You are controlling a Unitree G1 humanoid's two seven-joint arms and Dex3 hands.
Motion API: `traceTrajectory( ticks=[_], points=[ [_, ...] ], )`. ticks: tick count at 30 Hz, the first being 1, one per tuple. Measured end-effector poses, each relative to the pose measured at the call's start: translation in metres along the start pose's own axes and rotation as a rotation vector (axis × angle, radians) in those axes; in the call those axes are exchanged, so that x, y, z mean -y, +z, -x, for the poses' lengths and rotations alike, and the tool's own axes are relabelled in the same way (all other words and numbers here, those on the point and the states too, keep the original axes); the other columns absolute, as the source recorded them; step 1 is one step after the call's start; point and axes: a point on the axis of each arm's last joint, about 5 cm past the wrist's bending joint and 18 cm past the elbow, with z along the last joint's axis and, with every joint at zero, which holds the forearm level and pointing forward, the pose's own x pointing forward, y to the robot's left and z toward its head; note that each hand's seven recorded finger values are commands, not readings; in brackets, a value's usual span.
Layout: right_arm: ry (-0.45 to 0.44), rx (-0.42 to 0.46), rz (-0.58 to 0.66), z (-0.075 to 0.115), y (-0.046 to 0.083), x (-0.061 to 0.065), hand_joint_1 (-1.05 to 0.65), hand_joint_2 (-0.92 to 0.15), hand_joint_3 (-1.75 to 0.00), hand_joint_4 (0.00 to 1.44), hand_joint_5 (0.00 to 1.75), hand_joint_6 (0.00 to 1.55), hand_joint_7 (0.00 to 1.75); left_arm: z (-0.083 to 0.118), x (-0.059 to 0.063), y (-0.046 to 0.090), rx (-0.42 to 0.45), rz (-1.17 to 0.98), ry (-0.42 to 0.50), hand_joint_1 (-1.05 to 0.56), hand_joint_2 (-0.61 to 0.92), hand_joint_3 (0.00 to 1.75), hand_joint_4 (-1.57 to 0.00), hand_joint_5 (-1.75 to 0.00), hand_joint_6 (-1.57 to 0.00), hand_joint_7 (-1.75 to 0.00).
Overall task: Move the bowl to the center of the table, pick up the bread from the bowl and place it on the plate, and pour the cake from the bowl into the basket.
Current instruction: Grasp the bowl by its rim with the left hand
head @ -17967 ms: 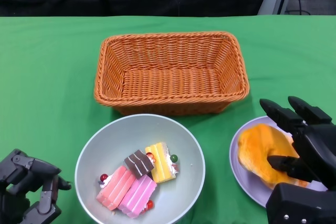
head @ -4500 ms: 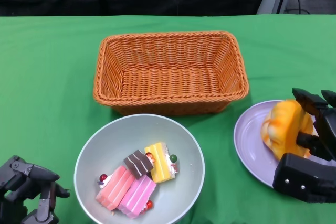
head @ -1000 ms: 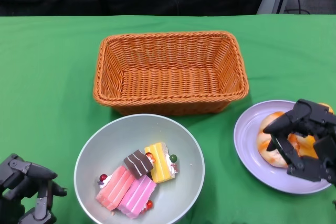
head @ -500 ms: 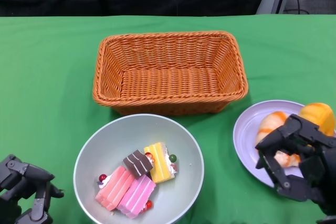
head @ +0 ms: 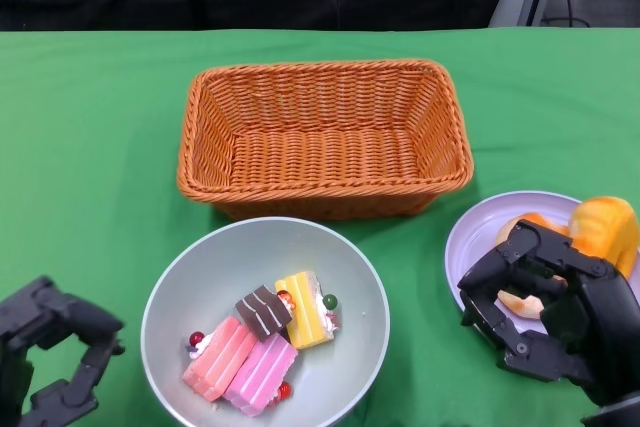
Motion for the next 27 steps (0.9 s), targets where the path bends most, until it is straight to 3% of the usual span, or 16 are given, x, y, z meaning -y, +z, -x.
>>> traceTrajectory(
  ticks=[3,7,12,19,27],
  points=[
    [-0.007,0.001,-0.005,-0.002,-0.001,-0.001,-0.09,-0.67,-0.67,0.67,1.49,0.71,1.17,-0.005,-0.008,0.006,0.055,-0.144,-0.134,-0.18,0.81,0.23,-0.74,-0.48,-0.82,-0.19],
    [-0.026,-0.014,0.018,-0.003,-0.001,0.0,-0.12,-0.68,-0.65,0.68,1.48,0.72,1.16,-0.016,-0.026,0.026,0.162,-0.387,-0.32,-0.25,0.8,0.03,-0.68,-0.16,-0.74,-0.01],
    [-0.043,-0.032,0.029,-0.006,-0.004,0.002,-0.1,-0.7,-0.64,0.67,1.47,0.71,1.15,-0.026,-0.044,0.045,0.34,-0.619,-0.431,-0.32,0.74,0.0,-0.64,-0.08,-0.68,0.0],
    [-0.059,-0.046,0.037,-0.008,-0.007,0.001,-0.13,-0.78,-0.49,0.7,1.43,0.73,1.12,-0.036,-0.054,0.049,0.499,-0.734,-0.556,-0.41,0.7,0.0,-0.69,-0.07,-0.66,-0.01],
    [-0.087,-0.045,0.035,-0.008,-0.009,0.0,-0.07,-0.8,-0.49,0.69,1.44,0.73,1.12,-0.046,-0.057,0.049,0.627,-0.779,-0.633,-0.43,0.72,0.02,-0.73,-0.07,-0.72,-0.03]
  ],
)
